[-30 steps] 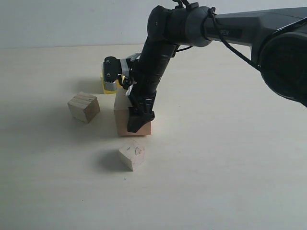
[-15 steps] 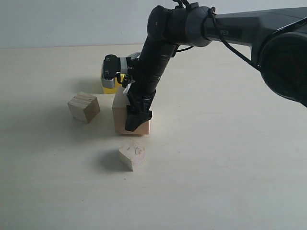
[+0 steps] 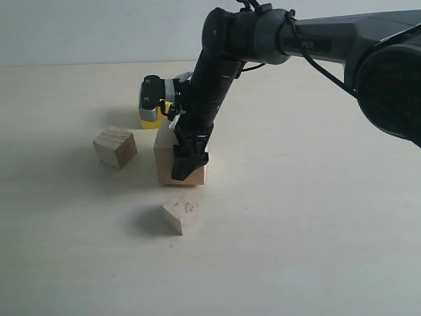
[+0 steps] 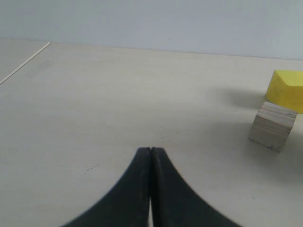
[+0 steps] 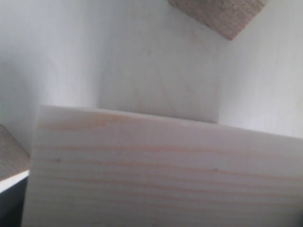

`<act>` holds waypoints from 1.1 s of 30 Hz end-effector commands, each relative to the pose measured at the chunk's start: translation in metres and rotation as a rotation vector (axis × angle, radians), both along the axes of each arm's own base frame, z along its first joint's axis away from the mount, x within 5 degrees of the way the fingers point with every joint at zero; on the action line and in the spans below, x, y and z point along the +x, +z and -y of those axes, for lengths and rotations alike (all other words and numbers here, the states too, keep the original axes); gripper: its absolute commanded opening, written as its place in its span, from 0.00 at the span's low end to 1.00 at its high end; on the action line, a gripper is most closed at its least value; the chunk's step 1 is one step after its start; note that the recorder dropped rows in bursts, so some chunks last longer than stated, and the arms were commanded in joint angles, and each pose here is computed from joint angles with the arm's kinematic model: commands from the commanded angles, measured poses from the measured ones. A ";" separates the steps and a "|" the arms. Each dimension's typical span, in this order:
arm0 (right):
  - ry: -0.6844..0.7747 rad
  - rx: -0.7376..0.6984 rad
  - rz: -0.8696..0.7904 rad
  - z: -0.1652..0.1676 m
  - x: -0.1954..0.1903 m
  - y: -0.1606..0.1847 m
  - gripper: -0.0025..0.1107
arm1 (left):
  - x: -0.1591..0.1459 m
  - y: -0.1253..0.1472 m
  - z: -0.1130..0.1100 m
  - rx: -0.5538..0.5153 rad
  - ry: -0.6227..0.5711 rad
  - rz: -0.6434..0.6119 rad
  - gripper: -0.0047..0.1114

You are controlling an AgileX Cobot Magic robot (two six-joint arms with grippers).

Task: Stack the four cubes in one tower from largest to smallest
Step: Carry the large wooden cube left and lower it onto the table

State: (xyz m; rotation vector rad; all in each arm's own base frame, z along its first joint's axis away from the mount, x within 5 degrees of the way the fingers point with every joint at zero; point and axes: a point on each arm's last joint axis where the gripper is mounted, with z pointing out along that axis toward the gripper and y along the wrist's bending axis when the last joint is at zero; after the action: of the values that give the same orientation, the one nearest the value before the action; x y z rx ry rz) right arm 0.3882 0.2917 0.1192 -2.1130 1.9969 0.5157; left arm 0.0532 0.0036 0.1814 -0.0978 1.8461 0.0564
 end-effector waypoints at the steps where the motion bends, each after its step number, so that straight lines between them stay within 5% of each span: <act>1: -0.006 -0.031 -0.050 0.001 -0.003 -0.019 0.60 | 0.000 0.000 0.000 0.003 -0.005 0.012 0.04; 25: -0.046 -0.021 -0.014 0.000 0.001 -0.020 0.67 | 0.000 0.000 0.000 0.003 -0.005 0.012 0.04; 33: -0.055 -0.006 -0.015 -0.002 0.002 -0.019 0.82 | 0.000 0.000 0.000 0.003 -0.005 0.012 0.04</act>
State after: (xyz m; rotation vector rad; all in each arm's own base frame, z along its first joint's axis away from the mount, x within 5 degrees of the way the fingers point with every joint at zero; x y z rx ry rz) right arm 0.3899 0.2933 0.1189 -2.0554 2.0305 0.5201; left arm 0.0532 0.0036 0.1814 -0.0978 1.8461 0.0564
